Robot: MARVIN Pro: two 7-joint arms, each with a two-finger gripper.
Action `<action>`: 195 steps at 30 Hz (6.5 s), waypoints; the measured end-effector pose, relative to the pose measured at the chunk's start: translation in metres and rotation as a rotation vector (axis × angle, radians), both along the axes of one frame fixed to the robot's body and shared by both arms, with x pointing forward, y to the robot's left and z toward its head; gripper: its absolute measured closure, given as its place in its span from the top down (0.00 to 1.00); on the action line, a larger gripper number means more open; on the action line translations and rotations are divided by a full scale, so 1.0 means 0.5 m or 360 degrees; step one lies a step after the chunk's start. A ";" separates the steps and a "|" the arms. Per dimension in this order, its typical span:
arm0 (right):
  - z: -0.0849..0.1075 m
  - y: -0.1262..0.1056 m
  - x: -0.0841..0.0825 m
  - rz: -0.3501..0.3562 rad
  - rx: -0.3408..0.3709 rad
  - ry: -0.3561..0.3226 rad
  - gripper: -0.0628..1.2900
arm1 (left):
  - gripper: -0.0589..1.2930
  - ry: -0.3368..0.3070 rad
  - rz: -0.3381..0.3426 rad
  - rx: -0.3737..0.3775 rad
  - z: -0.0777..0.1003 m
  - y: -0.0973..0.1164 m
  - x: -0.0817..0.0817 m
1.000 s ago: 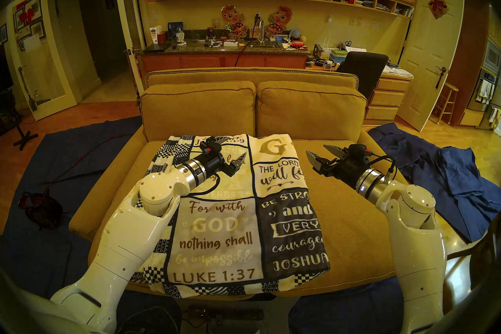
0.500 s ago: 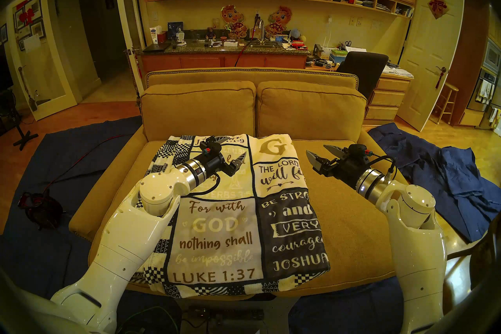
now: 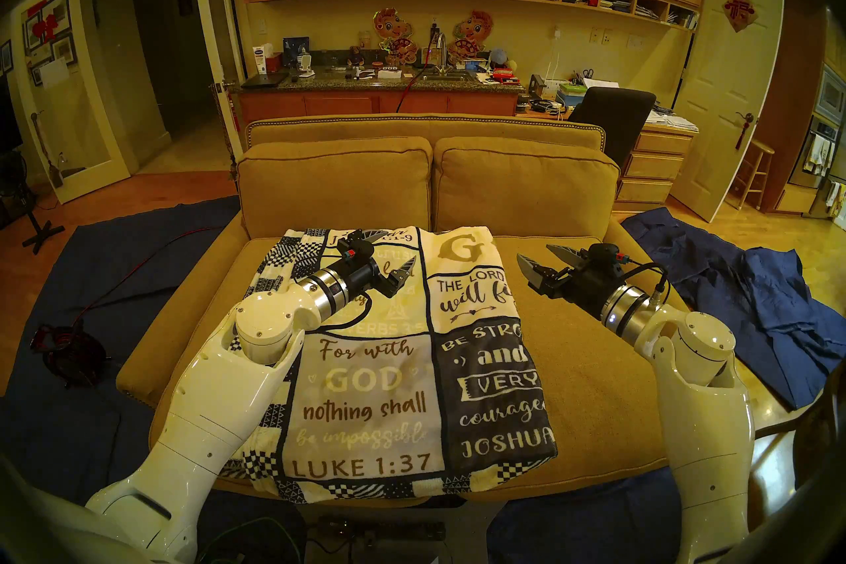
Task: Fold the blanket in half twice
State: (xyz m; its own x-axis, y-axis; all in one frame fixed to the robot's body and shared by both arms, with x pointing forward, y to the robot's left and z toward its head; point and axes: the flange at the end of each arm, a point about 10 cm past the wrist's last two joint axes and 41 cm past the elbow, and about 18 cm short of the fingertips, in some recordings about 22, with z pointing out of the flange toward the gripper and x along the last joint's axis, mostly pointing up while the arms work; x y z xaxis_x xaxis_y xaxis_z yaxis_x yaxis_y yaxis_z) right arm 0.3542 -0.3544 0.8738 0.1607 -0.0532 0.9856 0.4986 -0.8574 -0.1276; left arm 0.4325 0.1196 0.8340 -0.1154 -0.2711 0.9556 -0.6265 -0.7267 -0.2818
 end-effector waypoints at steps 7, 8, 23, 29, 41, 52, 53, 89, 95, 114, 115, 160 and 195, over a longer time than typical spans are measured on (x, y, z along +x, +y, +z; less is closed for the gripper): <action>-0.007 0.021 -0.026 0.0069 -0.0036 0.0030 0.95 | 0.94 0.0002 -0.0039 0.0021 0.016 0.016 -0.015; -0.007 0.026 -0.034 0.0083 -0.0044 0.0036 0.95 | 0.94 0.0007 -0.0039 0.0026 0.021 0.024 -0.020; -0.049 0.026 -0.134 0.0113 -0.0089 0.0263 0.95 | 0.94 0.0170 0.0035 0.0096 0.001 0.109 -0.059; -0.077 0.026 -0.163 0.0131 -0.0085 0.0364 0.95 | 0.94 0.0232 0.0027 0.0086 -0.031 0.117 -0.056; -0.157 0.013 -0.229 0.0142 0.0006 0.0582 0.95 | 0.94 0.0230 0.0011 0.0025 -0.023 0.122 -0.021; -0.136 0.033 -0.171 0.0207 0.0021 0.0496 0.95 | 0.94 0.0210 -0.0024 -0.0023 -0.011 0.083 0.007; -0.132 0.034 -0.165 0.0212 0.0017 0.0489 0.95 | 0.94 0.0209 -0.0020 -0.0027 -0.011 0.082 0.009; -0.191 0.052 0.033 0.0018 -0.0067 0.0755 0.95 | 0.94 0.0213 0.0054 -0.0113 -0.048 0.124 0.019; -0.214 0.035 0.047 0.0056 -0.0060 0.0832 0.95 | 0.94 0.0205 0.0040 -0.0109 -0.050 0.131 0.015; -0.192 -0.020 0.062 0.0087 -0.0042 0.0784 0.95 | 0.94 0.0228 0.0075 -0.0122 -0.037 0.151 -0.013; -0.192 -0.020 0.062 0.0089 -0.0041 0.0782 0.95 | 0.94 0.0234 0.0090 -0.0121 -0.035 0.157 -0.016; -0.166 -0.009 0.045 0.0204 0.0023 0.0654 0.95 | 0.94 0.0572 0.0982 0.0249 -0.092 0.312 -0.057; -0.153 -0.002 0.010 0.0170 0.0069 0.0604 0.95 | 0.94 0.0871 0.1134 -0.0031 -0.188 0.472 -0.151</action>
